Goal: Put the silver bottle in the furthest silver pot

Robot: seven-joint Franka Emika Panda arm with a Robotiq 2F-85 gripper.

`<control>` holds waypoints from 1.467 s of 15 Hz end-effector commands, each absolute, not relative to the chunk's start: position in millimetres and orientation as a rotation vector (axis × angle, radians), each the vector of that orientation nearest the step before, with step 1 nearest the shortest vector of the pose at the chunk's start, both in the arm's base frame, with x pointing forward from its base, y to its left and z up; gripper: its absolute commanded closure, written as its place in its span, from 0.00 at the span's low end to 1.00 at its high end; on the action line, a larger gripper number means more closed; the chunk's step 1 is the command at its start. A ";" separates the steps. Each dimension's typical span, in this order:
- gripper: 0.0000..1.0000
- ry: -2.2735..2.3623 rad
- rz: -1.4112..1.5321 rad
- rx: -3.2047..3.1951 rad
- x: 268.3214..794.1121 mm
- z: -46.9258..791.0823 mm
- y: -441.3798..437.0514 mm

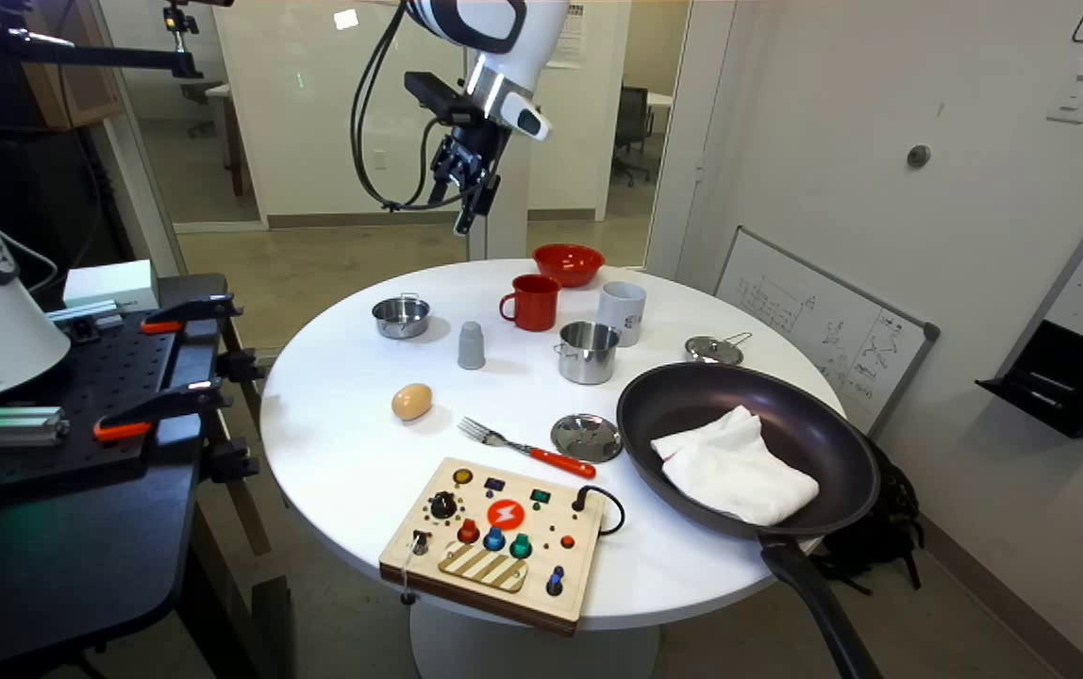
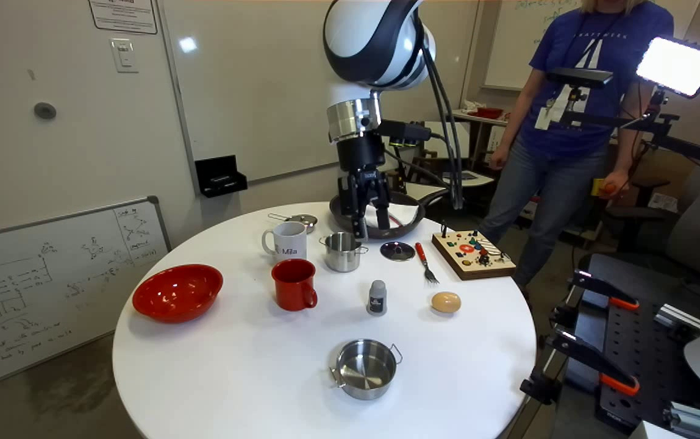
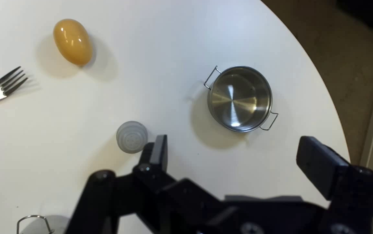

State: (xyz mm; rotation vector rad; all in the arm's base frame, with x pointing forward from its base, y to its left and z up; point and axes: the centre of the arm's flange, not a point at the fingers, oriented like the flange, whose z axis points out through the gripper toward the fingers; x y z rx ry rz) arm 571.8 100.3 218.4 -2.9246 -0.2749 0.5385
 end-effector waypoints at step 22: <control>0.00 0.207 1.157 -2.925 646.1 107.0 65.7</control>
